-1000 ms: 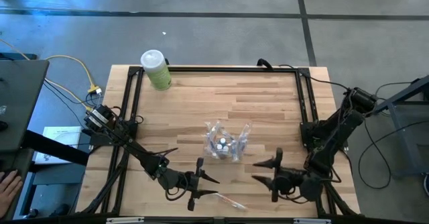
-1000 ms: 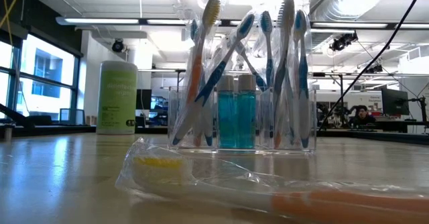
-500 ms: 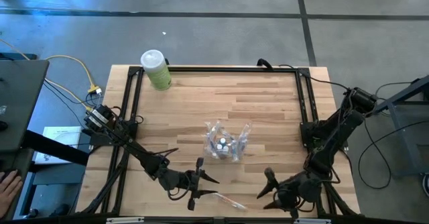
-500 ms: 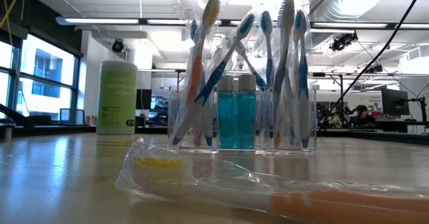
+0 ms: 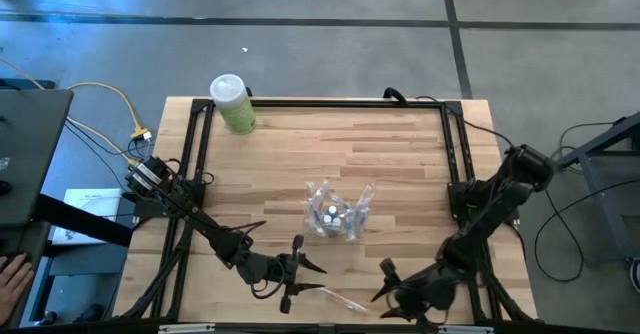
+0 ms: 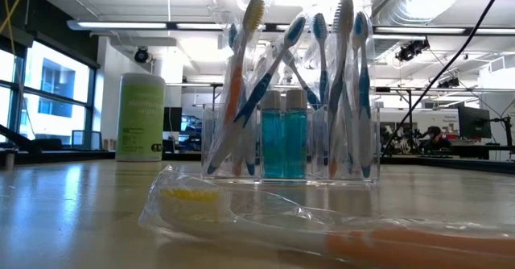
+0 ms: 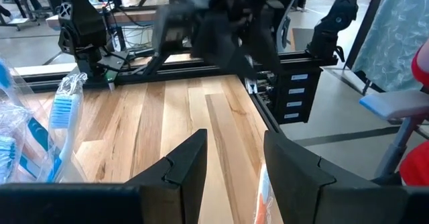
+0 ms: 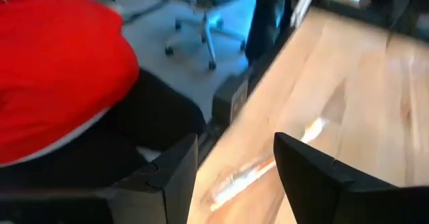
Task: Pick & Place toothbrushing station
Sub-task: Put the orange toothbrush into the transparent organizer
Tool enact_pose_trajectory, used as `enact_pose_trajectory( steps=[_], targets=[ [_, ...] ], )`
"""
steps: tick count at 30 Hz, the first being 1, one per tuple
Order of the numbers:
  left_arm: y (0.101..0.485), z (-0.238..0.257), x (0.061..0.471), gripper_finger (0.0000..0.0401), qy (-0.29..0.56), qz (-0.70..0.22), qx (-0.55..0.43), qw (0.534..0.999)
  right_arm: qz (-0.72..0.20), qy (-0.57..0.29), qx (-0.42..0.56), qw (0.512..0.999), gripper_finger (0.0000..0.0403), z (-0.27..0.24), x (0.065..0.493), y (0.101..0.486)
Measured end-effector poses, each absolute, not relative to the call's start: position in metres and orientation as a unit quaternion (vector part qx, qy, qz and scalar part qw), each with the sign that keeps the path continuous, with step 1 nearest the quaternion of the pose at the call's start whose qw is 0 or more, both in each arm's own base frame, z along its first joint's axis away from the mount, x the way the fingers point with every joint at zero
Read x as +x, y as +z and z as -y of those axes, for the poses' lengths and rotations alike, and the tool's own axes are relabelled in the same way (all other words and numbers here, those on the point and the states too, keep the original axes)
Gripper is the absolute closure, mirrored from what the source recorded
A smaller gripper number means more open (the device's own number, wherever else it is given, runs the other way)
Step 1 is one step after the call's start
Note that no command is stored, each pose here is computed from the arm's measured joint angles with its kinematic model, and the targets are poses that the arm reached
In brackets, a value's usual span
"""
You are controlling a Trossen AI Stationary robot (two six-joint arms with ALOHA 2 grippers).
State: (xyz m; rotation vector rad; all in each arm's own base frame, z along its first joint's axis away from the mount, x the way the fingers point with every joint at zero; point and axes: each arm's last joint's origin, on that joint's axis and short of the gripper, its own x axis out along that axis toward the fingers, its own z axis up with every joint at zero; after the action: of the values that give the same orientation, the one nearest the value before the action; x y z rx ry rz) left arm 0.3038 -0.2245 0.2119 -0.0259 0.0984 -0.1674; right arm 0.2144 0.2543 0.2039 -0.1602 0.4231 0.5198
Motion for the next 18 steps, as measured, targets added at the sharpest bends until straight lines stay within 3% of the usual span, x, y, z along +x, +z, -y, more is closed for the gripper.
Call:
enact_pose_trajectory(
  steps=[8,13,18],
  targets=[
    [0.21,0.226,0.304,0.0257,-0.105,-0.063,-0.053,0.991,-0.306,0.24,-0.073,0.918,0.0213,-0.255,0.238,0.205],
    [0.198,0.229,0.3,0.0257,-0.183,-0.141,-0.08,0.97,-0.322,0.221,-0.065,0.918,0.0213,-0.249,0.243,0.204],
    [0.18,0.225,0.295,0.0257,-0.169,-0.227,-0.037,0.958,-0.325,0.223,-0.065,0.917,0.0213,-0.248,0.243,0.204]
  ],
)
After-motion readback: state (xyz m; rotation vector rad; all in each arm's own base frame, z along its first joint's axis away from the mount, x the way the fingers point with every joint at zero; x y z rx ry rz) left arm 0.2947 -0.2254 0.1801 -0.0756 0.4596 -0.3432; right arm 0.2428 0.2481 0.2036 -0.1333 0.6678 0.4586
